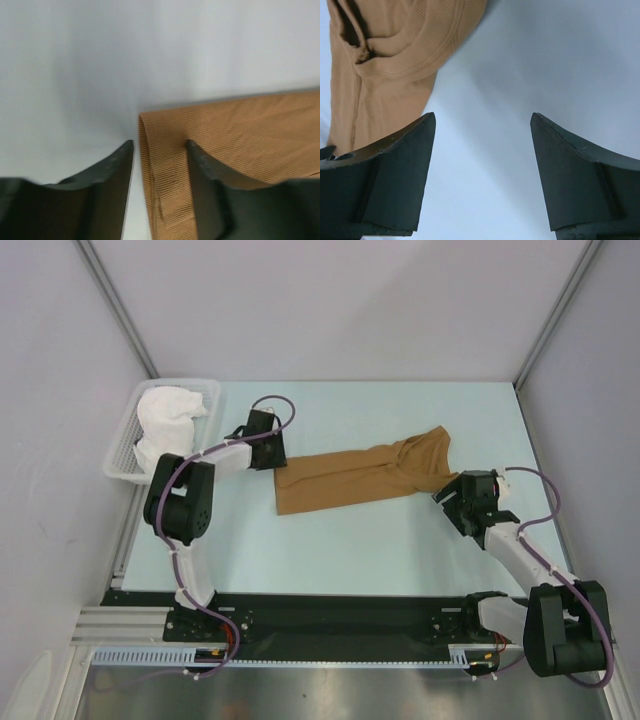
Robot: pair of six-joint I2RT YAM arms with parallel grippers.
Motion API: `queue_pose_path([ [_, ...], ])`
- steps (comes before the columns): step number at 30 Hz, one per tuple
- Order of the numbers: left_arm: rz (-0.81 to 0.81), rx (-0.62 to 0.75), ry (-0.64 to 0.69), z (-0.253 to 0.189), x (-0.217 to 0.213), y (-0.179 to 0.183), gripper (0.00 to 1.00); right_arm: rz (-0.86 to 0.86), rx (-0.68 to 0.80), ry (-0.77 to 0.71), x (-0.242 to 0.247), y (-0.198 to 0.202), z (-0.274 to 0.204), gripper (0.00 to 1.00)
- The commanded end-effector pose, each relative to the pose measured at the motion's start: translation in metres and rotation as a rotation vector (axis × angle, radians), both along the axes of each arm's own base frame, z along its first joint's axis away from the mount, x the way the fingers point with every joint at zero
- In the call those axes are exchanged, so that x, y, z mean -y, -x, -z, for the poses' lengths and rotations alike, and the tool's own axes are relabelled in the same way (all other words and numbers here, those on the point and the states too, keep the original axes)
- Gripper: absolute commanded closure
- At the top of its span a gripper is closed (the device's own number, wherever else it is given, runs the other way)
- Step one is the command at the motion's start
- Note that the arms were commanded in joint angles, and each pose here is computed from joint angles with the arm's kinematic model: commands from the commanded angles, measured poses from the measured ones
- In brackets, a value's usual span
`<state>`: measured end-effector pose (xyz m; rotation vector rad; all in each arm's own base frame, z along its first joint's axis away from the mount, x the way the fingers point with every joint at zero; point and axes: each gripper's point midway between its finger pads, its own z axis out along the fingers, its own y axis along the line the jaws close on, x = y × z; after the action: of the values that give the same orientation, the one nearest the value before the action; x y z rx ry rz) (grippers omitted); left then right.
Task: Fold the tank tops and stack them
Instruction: Fold the tank top
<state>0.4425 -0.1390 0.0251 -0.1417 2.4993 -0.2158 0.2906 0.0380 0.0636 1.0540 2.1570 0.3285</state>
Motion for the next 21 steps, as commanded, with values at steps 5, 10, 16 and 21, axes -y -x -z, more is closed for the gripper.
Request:
queue_pose_path([
  [5, -0.016, 0.031, 0.005, -0.004, -0.003, -0.019, 0.74, 0.083, 0.104, -0.023, 0.005, -0.036, -0.009, 0.27],
  [10, -0.026, 0.024, 0.02, 0.0, -0.008, -0.022, 1.0, 0.135, 0.095, -0.012, 0.011, -0.046, 0.002, 0.34],
  [16, -0.06, -0.02, 0.125, 0.012, -0.002, 0.015, 1.0, 0.176, 0.122, -0.021, 0.012, -0.08, 0.008, 0.52],
  [21, -0.097, -0.019, 0.166, 0.017, -0.009, 0.053, 1.0, 0.138, 0.094, -0.017, 0.009, -0.137, 0.02, 0.66],
])
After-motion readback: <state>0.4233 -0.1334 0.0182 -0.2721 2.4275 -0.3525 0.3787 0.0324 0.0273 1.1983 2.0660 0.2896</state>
